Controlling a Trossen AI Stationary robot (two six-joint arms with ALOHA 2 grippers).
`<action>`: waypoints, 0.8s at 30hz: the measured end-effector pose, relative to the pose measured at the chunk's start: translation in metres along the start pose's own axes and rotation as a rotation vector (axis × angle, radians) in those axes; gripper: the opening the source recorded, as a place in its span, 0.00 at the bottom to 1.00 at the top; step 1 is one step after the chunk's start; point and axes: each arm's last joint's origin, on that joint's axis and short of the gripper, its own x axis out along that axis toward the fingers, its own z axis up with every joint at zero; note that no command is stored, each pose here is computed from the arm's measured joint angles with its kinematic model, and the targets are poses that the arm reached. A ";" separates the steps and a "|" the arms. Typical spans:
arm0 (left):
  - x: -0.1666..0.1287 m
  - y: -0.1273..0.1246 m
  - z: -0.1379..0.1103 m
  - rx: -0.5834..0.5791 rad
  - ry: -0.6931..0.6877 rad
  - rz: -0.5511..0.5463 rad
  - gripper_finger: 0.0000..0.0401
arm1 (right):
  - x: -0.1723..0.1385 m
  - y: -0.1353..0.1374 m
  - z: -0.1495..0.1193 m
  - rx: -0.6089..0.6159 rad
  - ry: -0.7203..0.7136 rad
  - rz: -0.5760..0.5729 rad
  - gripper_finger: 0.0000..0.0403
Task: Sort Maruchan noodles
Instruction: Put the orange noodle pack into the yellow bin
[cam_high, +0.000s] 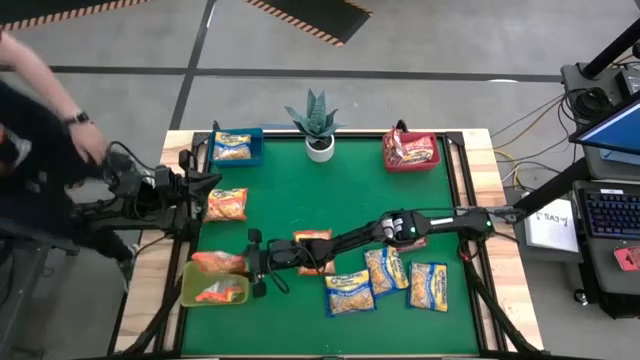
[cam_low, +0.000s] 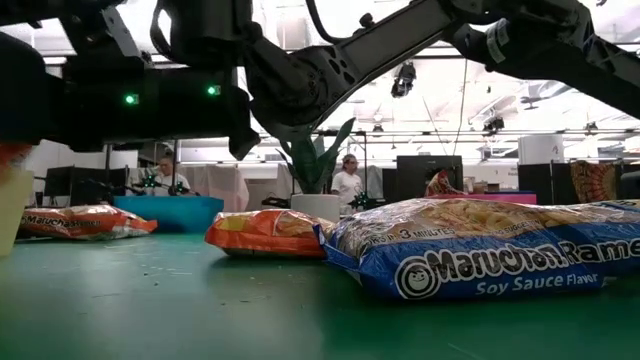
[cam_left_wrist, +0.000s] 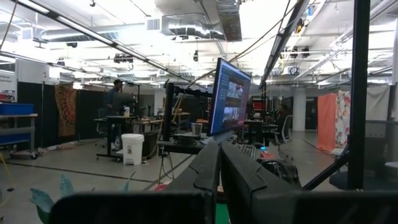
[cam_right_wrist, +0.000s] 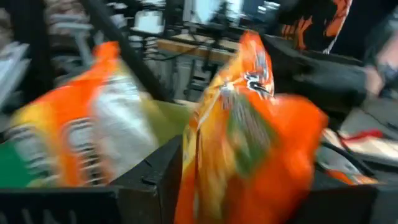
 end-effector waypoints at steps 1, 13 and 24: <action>0.000 0.000 0.000 0.000 0.000 0.000 0.00 | 0.000 0.003 0.000 -0.017 -0.002 0.014 0.39; 0.000 0.000 0.000 0.000 0.002 0.000 0.00 | -0.001 0.008 -0.001 -0.037 0.083 0.043 0.32; 0.001 0.000 -0.001 -0.001 0.009 0.000 0.00 | -0.004 0.015 0.032 -0.190 0.157 0.149 0.22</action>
